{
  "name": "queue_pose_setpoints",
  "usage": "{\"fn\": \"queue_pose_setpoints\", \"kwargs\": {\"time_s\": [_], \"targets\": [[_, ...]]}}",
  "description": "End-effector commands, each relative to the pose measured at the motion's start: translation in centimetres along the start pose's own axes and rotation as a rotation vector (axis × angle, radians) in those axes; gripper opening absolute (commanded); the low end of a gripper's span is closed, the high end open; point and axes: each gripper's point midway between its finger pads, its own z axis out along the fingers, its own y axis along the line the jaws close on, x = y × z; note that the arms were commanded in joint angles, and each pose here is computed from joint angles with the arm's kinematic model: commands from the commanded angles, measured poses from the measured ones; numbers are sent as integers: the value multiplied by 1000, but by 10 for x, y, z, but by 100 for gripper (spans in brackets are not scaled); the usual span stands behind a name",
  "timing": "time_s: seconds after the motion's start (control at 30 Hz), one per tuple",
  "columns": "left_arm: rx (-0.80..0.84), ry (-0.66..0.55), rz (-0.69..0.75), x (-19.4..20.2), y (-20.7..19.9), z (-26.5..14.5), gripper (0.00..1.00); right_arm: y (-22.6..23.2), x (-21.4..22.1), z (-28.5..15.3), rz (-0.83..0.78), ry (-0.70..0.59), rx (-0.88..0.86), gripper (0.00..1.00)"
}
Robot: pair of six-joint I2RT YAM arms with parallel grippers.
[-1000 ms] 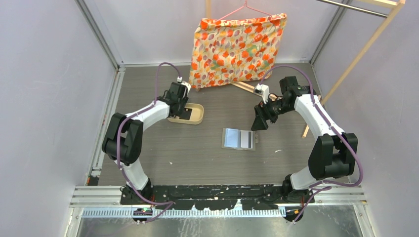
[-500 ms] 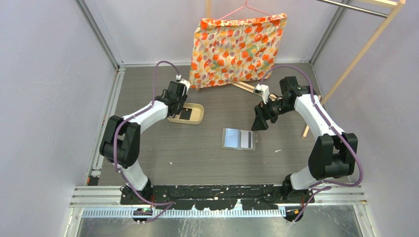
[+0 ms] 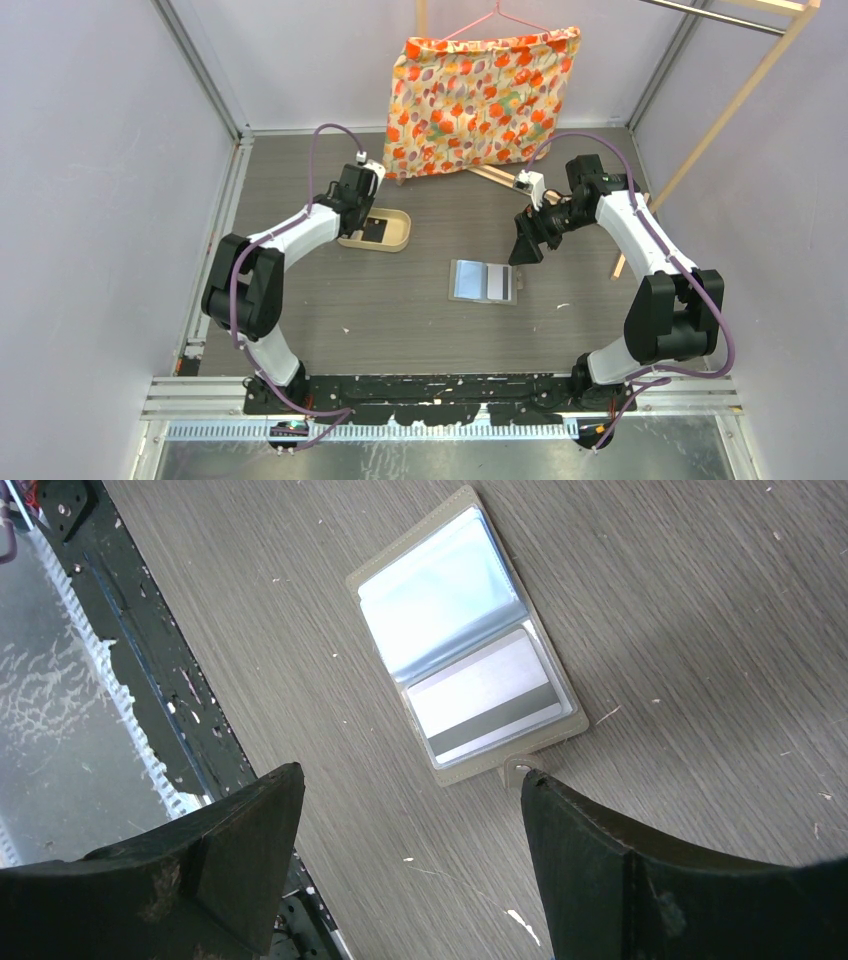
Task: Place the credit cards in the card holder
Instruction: Pick up the credit card from the storage box.
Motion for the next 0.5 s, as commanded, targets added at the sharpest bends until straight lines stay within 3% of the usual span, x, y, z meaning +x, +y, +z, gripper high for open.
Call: {"fn": "queue_pose_setpoints", "kwargs": {"time_s": [0.0, 0.13, 0.47], "targets": [[-13, -47, -28, -14, 8, -8, 13, 0, -12, -5, -29, -29, -3, 84], [11, -51, -33, -15, 4, -9, 1, 1, -11, -5, -29, -27, -3, 84], [55, -73, -46, -18, -2, -16, 1, 2, -12, -6, -34, -30, -2, 83]]}}
